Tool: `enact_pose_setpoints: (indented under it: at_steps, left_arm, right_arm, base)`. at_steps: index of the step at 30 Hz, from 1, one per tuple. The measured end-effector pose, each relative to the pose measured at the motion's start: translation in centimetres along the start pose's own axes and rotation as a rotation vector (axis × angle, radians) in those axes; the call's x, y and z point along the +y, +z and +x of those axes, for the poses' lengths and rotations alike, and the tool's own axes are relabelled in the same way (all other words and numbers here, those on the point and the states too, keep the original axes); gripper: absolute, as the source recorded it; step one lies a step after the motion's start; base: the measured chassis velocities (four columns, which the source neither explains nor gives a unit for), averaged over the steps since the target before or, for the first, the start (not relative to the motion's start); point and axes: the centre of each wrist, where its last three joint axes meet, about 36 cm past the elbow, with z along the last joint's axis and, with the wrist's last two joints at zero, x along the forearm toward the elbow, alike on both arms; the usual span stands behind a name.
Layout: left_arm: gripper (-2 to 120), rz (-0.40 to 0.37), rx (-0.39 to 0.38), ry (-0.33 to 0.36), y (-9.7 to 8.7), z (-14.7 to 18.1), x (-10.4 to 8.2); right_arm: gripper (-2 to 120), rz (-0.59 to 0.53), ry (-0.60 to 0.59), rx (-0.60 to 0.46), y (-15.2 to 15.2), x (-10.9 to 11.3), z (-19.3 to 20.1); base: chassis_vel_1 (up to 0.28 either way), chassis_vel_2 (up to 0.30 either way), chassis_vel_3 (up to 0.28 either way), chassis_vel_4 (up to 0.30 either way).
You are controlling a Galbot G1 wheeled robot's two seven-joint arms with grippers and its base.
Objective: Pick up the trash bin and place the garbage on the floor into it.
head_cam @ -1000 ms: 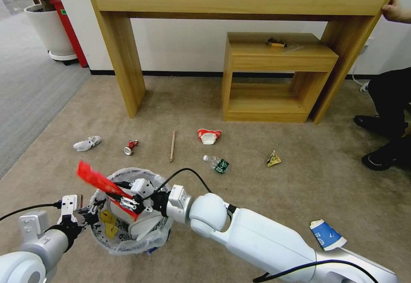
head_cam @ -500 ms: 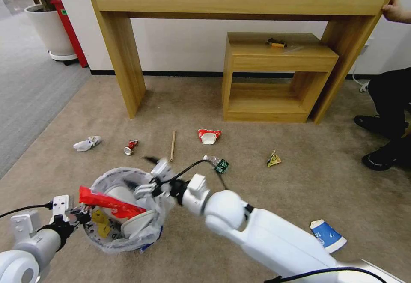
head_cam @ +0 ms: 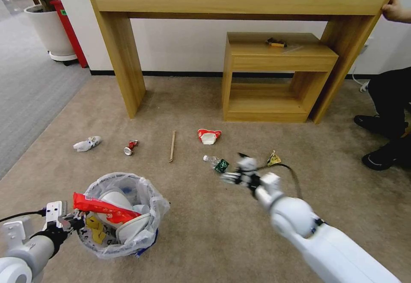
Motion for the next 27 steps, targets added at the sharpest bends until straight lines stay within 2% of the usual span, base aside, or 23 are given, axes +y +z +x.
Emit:
enact_pose_setpoints:
  at_steps: [2, 6, 12, 17, 27]
  left_arm:
    - [0, 0.001, 0.006, 0.001, 0.3, 0.2, 0.0]
    - [0, 0.003, 0.012, 0.004, 0.6, 0.5, -0.2]
    - [0, -0.002, 0.014, 0.01, 0.6, 0.9, -0.3]
    - [0, -0.006, 0.022, 0.011, 0.8, 1.1, -0.2]
    - [0, 0.0, 0.05, 0.007, 1.6, 1.2, 0.3]
  right_arm:
    - [100, -0.01, 0.046, 0.01, 1.7, -0.5, 1.8]
    - [100, -0.026, 0.095, 0.013, 2.6, -0.5, 3.7]
    - [100, -0.02, 0.118, 0.015, 3.2, -0.1, 5.4]
    - [100, 0.008, 0.135, 0.03, 4.9, 0.0, 7.5]
    - [100, 0.008, 0.184, 0.106, 9.5, -1.3, 10.6]
  base:
    - [0.0, 0.0, 0.0, 0.0]
    - [0.0, 0.0, 0.0, 0.0]
    - [0.0, 0.0, 0.0, 0.0]
    - [-0.023, -0.028, 0.015, 0.037]
    - [-0.156, -0.142, 0.164, 0.151]
